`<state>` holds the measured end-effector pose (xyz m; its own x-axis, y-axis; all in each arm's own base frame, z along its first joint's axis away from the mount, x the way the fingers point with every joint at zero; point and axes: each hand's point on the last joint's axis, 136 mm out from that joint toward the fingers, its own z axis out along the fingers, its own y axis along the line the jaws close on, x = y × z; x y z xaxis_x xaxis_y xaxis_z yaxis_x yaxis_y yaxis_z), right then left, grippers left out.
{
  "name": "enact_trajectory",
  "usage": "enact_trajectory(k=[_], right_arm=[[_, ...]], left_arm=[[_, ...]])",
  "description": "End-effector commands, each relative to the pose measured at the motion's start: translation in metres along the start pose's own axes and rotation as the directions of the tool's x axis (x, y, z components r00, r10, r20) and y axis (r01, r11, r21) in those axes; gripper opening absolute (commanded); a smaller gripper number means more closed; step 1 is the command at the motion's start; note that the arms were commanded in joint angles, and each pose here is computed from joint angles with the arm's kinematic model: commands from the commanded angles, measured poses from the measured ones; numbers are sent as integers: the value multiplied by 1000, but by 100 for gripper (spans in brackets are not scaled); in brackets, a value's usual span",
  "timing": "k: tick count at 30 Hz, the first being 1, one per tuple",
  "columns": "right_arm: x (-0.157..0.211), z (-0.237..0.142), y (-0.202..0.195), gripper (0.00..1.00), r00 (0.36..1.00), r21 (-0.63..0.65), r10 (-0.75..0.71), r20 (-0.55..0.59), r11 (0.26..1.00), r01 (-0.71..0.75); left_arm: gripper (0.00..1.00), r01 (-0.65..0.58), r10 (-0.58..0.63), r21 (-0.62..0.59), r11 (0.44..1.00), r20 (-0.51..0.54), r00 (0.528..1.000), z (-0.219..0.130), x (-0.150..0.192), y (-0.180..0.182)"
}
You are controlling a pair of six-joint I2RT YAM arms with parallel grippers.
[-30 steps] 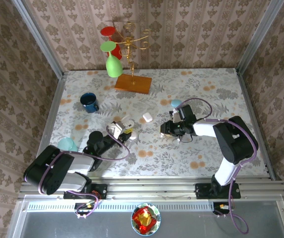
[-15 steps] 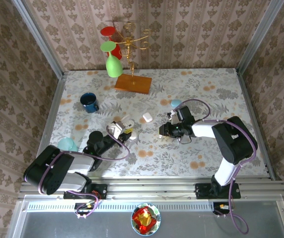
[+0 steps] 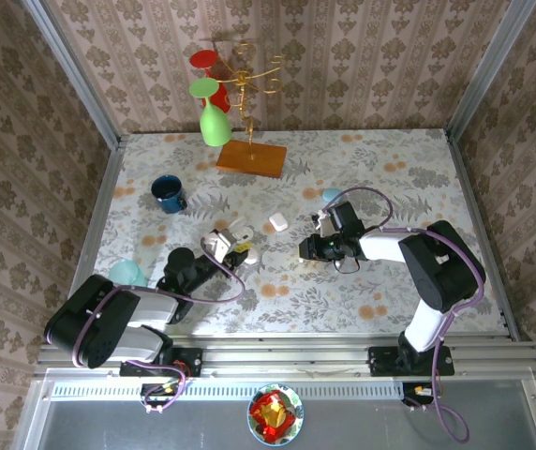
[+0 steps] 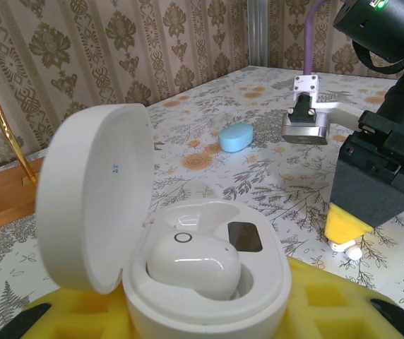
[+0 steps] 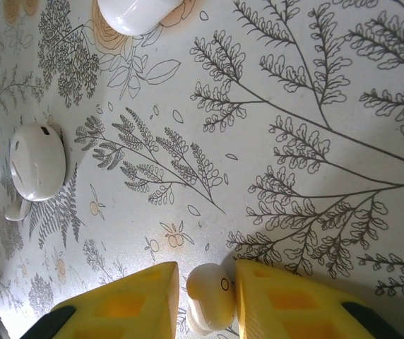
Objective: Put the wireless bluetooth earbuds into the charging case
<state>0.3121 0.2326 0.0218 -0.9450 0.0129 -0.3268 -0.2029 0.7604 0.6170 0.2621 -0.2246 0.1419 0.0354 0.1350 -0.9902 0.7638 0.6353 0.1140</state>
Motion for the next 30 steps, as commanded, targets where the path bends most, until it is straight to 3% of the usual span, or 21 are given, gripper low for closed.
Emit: enact_trajectory(k=[1,14,22,30], right_arm=[[24,2,-2,30,996,28,-18,-83,999,20],[32,-1,-4,32,993,44,-56,-104,997,61],[31,-1,-7,20,990,93,-75,-122,992,86],[4,-27,17,20,983,152,-178,-35,972,181]], left_arm=[[3,-13,13,3,1000,39,999,4,-12,1],[2,-10,10,1,1000,34,999,5,-11,2],[2,-8,8,8,1000,37,999,6,-12,1],[2,-14,11,59,998,49,999,6,-14,-8]])
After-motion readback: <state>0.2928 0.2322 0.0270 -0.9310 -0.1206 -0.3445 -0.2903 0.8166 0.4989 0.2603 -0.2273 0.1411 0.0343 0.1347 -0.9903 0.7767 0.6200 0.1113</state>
